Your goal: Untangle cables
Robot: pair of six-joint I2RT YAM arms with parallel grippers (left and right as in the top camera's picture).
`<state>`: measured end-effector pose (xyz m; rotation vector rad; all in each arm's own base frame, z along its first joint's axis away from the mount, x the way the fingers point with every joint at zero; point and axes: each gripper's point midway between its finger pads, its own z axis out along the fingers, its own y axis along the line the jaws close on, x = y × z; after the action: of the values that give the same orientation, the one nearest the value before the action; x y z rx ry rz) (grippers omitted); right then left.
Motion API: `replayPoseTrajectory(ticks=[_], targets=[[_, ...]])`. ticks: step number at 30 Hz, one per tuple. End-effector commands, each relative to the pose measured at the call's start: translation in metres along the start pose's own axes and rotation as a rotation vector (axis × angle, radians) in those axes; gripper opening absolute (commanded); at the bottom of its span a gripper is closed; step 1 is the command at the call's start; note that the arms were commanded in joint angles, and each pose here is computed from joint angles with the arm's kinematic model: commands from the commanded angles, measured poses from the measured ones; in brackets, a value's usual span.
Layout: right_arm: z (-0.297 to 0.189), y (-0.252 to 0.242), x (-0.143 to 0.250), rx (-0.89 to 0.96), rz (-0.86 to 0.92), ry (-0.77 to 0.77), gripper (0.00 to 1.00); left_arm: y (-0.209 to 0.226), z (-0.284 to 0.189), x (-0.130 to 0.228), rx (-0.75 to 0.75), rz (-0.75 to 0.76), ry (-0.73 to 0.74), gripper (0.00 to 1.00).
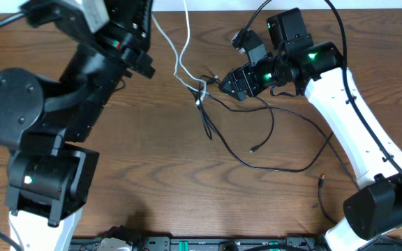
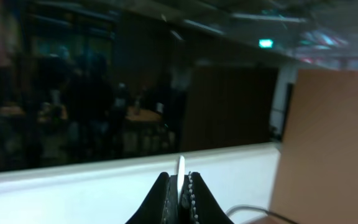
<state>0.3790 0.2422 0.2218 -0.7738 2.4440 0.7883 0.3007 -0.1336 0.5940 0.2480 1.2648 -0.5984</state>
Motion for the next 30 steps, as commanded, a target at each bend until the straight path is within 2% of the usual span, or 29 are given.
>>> replayPoseTrajectory(ticks=[1, 6, 9, 13, 17, 25, 26, 27, 30], targets=[[-0.001, 0.004, -0.003, -0.006, -0.008, -0.011, 0.80, 0.015, -0.014, -0.030, -0.124, -0.008, -0.084, 0.07], [0.010, 0.001, 0.000, 0.020, -0.016, 0.007, 0.80, 0.034, -0.017, -0.030, -0.237, -0.011, -0.094, 0.07], [0.027, 0.008, 0.009, -0.035, -0.009, 0.055, 0.81, 0.036, -0.018, -0.028, -0.247, -0.002, -0.085, 0.07], [0.043, 0.033, 0.022, -0.177, -0.095, 0.105, 0.86, 0.042, -0.019, -0.020, -0.277, -0.005, -0.055, 0.07], [0.064, 0.038, 0.032, -0.187, -0.139, 0.148, 0.89, 0.043, -0.019, -0.020, -0.283, -0.006, -0.056, 0.08], [0.098, 0.025, 0.053, -0.178, -0.107, 0.237, 0.58, 0.050, -0.021, -0.021, -0.324, -0.006, -0.062, 0.07], [0.103, 0.021, 0.055, -0.166, -0.105, 0.245, 0.52, 0.049, -0.021, -0.021, -0.324, -0.006, -0.062, 0.07], [0.110, 0.015, 0.056, -0.150, -0.106, 0.250, 0.36, 0.049, -0.021, -0.021, -0.324, -0.006, -0.063, 0.07], [0.116, -0.013, 0.050, -0.016, 0.005, 0.231, 0.11, 0.053, -0.023, -0.022, -0.346, -0.006, -0.070, 0.07]])
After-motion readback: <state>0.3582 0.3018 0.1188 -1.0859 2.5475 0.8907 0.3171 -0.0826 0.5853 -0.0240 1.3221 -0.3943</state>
